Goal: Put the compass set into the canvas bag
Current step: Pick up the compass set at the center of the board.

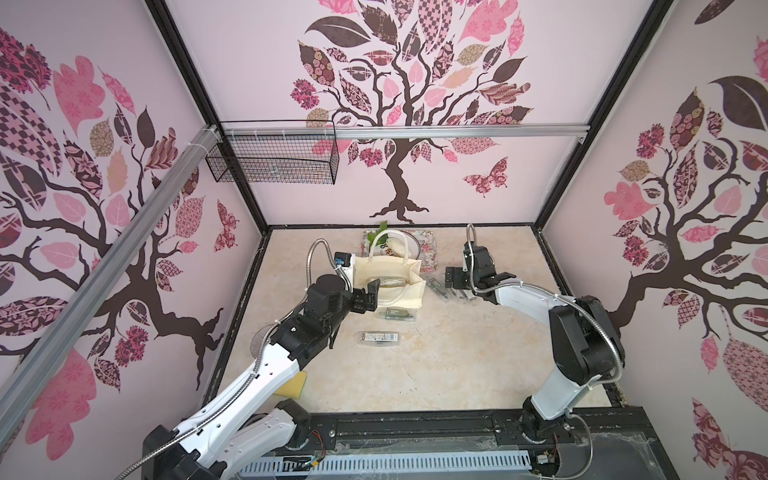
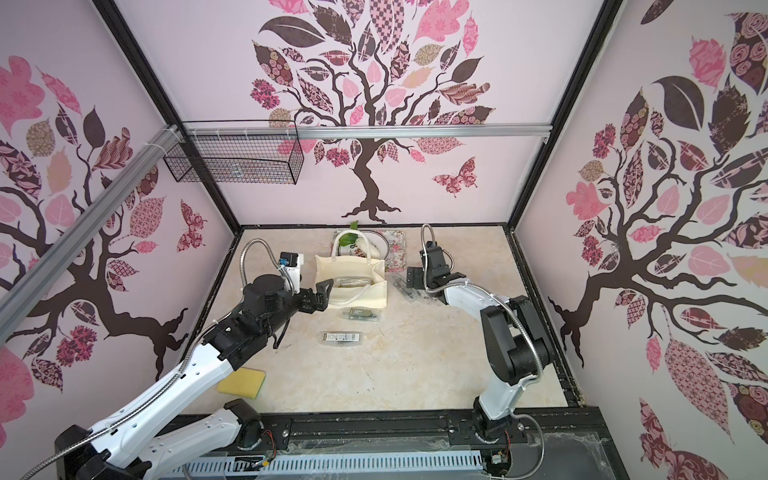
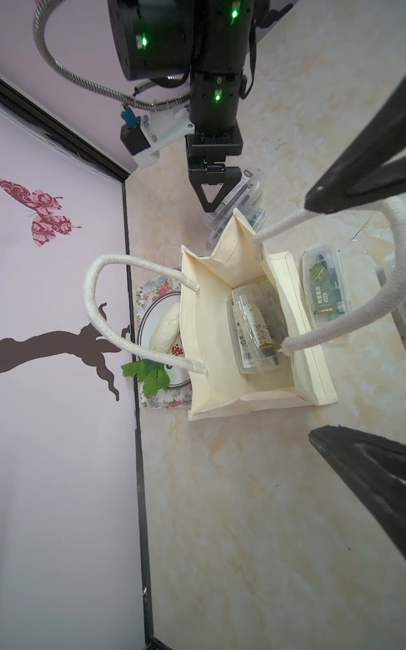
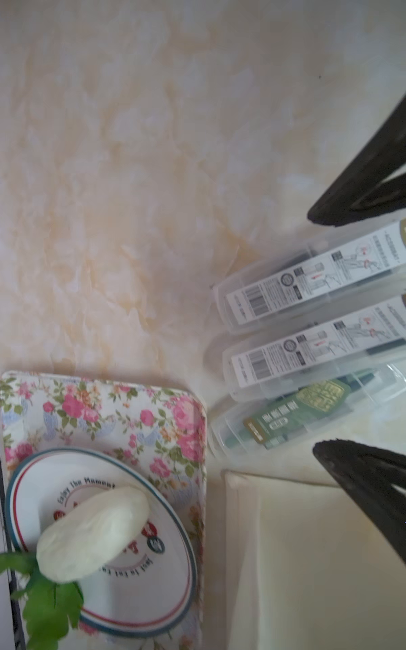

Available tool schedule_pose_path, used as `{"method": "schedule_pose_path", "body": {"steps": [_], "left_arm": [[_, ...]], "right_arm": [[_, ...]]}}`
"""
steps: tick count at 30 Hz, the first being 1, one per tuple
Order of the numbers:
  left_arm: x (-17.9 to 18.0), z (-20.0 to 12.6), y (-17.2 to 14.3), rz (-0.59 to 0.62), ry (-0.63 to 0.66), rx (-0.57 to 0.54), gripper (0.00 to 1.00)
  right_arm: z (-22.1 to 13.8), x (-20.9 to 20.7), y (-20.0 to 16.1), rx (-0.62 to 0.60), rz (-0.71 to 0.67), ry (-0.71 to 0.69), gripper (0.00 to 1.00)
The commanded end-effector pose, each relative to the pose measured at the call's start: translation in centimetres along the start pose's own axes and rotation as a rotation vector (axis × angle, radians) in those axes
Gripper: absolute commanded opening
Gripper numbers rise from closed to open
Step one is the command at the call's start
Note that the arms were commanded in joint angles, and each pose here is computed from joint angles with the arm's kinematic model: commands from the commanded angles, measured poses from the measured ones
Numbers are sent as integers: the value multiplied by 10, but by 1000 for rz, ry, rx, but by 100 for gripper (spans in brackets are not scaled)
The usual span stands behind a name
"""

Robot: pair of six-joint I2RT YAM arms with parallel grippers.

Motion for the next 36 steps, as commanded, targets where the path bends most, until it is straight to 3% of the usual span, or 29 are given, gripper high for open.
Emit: {"method": "schedule_pose_path", "body": {"steps": [1, 7, 12, 19, 31, 36], "left_arm": [[5, -3, -12, -14, -3, 19, 97], [7, -7, -12, -7, 0, 2, 97], [7, -9, -13, 18, -6, 5, 97], [9, -6, -17, 14, 1, 20, 97], [7, -4, -19, 10, -5, 34, 97], [8, -6, -16, 3, 0, 14, 97]], "right_arm": [[15, -15, 2, 54, -34, -42, 94], [32, -17, -11, 138, -86, -60, 91], [44, -18, -19, 202, -83, -81, 81], [51, -26, -34, 293, -117, -151, 80], [55, -25, -55, 386, -128, -133, 77], [55, -21, -60, 397, -105, -94, 69]]}}
Point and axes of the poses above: each gripper's point midway between its finger pads, its own z axis out along the fingers, its own x axis along the line the jaws close on, y = z × x, the point moved 6 cm from there along -z, back along the fingers, and after that the axes turned 13 degrees about -z, right-handed, at the moved point
